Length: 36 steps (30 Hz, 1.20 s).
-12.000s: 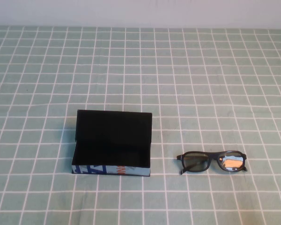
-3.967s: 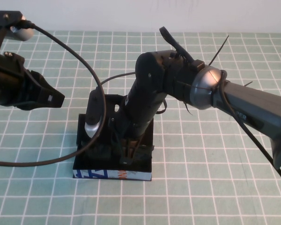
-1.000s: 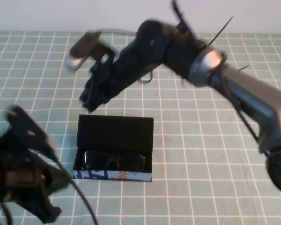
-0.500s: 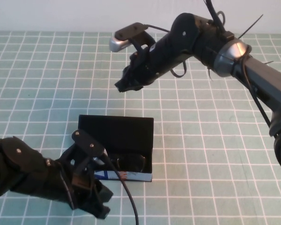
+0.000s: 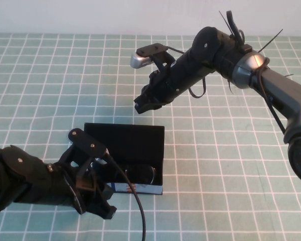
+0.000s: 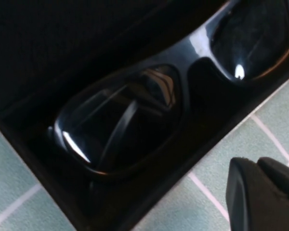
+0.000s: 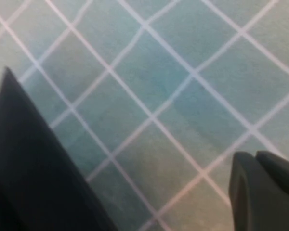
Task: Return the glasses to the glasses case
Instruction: Close the glasses case
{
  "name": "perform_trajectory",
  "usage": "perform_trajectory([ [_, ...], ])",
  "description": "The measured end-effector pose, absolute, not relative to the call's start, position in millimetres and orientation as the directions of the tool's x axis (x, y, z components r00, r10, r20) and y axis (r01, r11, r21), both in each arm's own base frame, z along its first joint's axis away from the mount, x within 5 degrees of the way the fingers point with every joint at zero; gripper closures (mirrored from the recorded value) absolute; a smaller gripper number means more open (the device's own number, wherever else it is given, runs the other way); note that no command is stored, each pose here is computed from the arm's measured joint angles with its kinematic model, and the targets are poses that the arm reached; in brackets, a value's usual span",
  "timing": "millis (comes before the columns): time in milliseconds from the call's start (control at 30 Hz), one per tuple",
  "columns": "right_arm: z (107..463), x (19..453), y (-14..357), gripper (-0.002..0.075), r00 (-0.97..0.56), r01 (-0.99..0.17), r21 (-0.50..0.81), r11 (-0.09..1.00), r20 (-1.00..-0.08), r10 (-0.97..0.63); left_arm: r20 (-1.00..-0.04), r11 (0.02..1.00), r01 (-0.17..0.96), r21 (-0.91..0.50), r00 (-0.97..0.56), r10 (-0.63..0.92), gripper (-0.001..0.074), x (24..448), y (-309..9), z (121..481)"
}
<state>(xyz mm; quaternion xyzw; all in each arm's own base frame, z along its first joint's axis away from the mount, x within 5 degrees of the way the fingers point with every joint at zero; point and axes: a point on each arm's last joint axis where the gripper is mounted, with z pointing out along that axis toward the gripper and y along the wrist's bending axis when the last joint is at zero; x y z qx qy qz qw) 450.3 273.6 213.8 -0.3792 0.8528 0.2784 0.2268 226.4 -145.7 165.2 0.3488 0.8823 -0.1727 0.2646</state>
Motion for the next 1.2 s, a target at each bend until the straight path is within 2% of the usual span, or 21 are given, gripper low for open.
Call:
perform_trajectory([
  [333,193,438,279,0.0737,-0.657,-0.753,0.462,0.468,-0.498,-0.566,-0.598,0.703,0.706,-0.086,-0.601,0.53,0.0736,229,-144,166],
  [633,201,432,288,0.0737,-0.643,-0.76,0.544,0.355,-0.551,-0.531,-0.599,0.704,0.705,-0.085,-0.601,0.53,0.0736,229,-144,166],
  [833,203,431,290,0.0737,-0.653,-0.751,0.562,0.347,-0.553,-0.518,-0.601,0.707,0.703,-0.08,-0.6,0.529,0.0736,230,-144,166],
  [1000,203,423,300,0.0737,-0.676,-0.728,0.576,0.372,-0.513,-0.529,-0.601,0.707,0.703,-0.079,-0.6,0.528,0.0736,230,-144,166],
  [1200,221,408,304,0.0737,-0.656,-0.747,0.543,0.383,-0.506,-0.561,-0.601,0.706,0.704,-0.078,-0.598,0.53,0.0736,230,-144,166],
])
